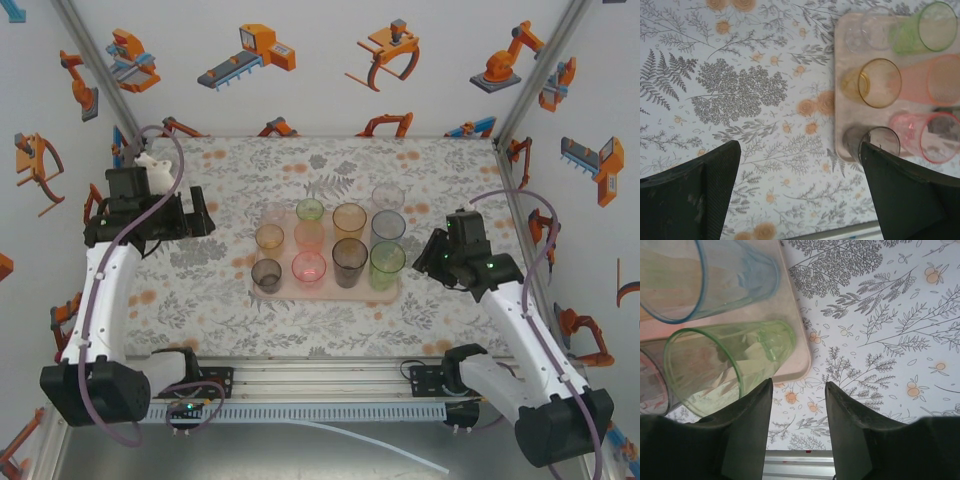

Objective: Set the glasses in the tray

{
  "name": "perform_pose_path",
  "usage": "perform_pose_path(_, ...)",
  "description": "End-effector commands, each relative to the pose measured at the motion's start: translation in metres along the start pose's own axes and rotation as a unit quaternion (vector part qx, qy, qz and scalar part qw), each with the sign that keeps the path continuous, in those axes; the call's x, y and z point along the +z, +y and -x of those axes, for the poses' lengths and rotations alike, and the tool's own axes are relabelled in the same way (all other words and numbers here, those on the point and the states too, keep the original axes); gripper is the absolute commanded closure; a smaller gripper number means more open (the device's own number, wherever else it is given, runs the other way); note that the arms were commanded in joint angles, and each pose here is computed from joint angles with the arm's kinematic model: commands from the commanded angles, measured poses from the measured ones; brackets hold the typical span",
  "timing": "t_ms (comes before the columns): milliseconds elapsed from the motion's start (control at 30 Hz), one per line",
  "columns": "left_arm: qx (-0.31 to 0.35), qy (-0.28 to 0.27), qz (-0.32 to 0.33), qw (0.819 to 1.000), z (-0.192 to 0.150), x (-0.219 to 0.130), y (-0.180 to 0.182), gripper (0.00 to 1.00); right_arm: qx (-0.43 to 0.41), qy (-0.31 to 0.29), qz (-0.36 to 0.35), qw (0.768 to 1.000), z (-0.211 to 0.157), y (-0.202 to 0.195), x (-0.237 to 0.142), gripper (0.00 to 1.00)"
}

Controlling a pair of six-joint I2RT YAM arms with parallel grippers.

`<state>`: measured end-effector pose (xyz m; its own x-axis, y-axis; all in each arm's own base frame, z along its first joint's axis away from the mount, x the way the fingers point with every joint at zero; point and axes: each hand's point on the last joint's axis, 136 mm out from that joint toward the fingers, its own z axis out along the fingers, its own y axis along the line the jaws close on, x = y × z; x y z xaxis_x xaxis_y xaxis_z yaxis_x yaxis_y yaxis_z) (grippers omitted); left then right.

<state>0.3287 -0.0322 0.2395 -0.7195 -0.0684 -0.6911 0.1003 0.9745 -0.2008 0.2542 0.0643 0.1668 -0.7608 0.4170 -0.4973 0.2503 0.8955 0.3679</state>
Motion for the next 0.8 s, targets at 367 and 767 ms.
perform_pose_path(367, -0.056, -0.095, 0.084, 0.99, 0.024, 0.057, 0.074, 0.03, -0.04, -0.027, -0.032, 0.998, 0.015, -0.008, -0.03, 0.49)
perform_pose_path(767, -0.057, -0.14, 0.065, 0.986, 0.017, 0.076, 0.082, 0.03, -0.08, -0.024, -0.001, 0.997, 0.025, 0.011, -0.043, 0.01)
